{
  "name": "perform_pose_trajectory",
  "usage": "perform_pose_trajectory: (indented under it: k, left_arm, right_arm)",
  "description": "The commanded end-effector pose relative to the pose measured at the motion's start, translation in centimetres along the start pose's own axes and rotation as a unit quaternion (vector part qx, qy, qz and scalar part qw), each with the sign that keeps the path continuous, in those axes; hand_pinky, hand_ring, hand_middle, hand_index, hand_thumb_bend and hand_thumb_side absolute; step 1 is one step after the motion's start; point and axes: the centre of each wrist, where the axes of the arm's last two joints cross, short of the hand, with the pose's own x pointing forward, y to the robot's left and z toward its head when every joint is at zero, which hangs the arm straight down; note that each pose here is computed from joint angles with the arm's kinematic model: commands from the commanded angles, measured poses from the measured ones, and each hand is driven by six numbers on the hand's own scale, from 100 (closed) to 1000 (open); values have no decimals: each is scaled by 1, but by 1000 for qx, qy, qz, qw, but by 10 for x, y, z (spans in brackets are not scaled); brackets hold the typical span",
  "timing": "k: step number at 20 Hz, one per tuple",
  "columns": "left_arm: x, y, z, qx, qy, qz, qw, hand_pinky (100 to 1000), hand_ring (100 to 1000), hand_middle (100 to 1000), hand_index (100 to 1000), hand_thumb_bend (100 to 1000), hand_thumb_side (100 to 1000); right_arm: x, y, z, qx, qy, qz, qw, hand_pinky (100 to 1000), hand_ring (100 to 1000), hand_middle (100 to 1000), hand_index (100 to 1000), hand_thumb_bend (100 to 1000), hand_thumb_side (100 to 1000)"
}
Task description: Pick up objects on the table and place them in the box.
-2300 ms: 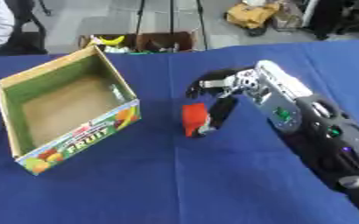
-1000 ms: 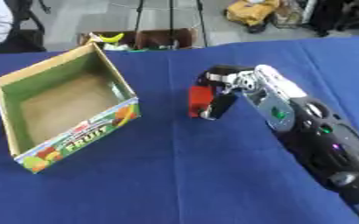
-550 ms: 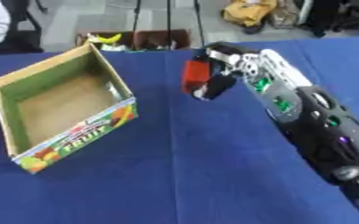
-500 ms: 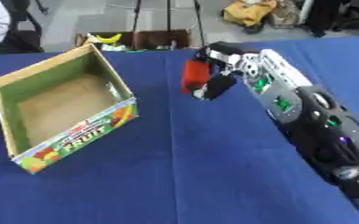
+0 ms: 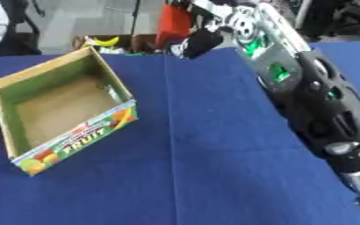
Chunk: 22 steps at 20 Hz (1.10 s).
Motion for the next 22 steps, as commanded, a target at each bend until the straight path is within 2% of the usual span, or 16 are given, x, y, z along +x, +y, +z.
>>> perform_pose_trajectory:
  k: [1,10,18,22]
  left_arm:
    - [8,-1,-7,4,-26,3,1000,744,876,857,1000,100,1000]
    - [13,-14,-14,7,-59,0,998,746,876,858,1000,100,1000]
    - [18,-21,-22,17,-91,8,996,742,871,856,997,100,1000]
    - [21,-24,-26,20,-106,16,994,736,863,853,995,100,1000]
  right_arm:
    - [13,-14,-5,-28,-17,1,999,564,676,423,410,100,221]
    - [32,-11,-31,-51,-26,-26,998,562,674,418,408,100,212]
    - [51,1,-52,-67,-37,-47,996,559,675,415,407,100,199]
    - [56,11,-62,-78,-27,-54,995,558,675,412,405,100,196]
